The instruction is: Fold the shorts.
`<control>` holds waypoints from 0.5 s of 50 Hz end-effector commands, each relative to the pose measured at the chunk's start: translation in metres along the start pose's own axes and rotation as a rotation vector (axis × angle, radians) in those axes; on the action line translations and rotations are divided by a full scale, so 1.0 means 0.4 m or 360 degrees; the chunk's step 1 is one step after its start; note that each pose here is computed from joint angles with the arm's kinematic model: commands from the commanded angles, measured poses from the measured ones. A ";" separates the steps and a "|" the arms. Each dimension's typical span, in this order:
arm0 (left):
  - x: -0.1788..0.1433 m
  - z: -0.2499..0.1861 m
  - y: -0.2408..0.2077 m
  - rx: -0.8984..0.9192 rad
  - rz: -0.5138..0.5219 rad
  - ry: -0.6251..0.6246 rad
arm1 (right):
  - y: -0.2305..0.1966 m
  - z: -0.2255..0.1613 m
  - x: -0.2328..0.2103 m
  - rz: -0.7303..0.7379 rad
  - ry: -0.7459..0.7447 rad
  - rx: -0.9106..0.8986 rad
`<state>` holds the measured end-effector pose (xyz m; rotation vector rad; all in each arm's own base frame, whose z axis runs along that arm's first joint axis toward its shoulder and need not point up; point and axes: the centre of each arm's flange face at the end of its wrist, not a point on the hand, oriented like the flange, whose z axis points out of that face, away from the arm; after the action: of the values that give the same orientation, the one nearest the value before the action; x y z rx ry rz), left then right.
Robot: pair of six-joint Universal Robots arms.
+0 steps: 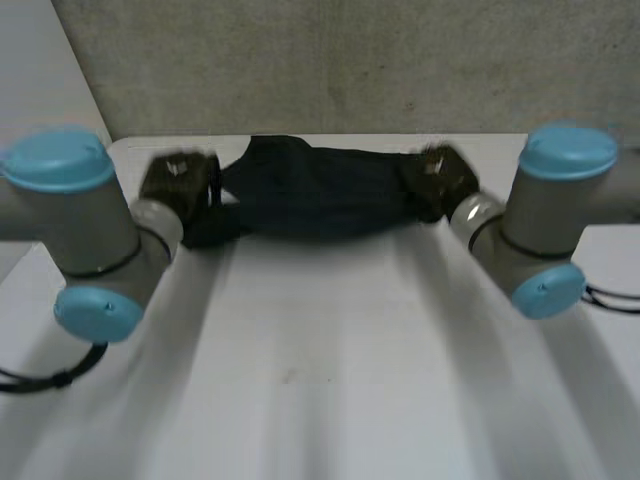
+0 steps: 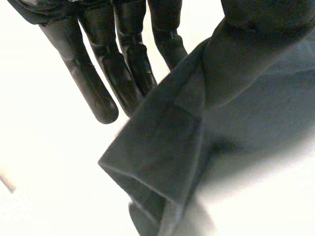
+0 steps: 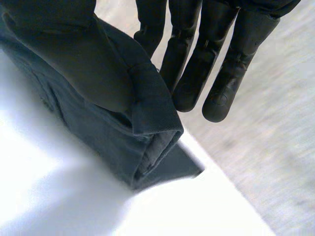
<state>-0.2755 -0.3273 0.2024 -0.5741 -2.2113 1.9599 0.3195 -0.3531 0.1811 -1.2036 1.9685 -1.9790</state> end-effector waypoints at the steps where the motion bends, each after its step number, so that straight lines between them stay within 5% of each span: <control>1: 0.051 -0.084 0.099 -0.0455 0.0034 0.0147 | 0.085 -0.062 -0.094 -0.0078 -0.0260 -0.0304; 13: 0.038 -0.225 0.035 -0.0545 0.0081 0.0180 | 0.022 -0.216 -0.095 -0.0048 -0.0398 -0.0433; 25: 0.093 -0.415 0.137 -0.0954 0.0478 0.0476 | 0.015 -0.399 -0.113 -0.0252 -0.0698 -0.0765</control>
<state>-0.2457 -0.2010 0.1841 -0.9874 -2.5827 1.3674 0.2744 -0.2315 0.1741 -1.5779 2.2061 -1.3205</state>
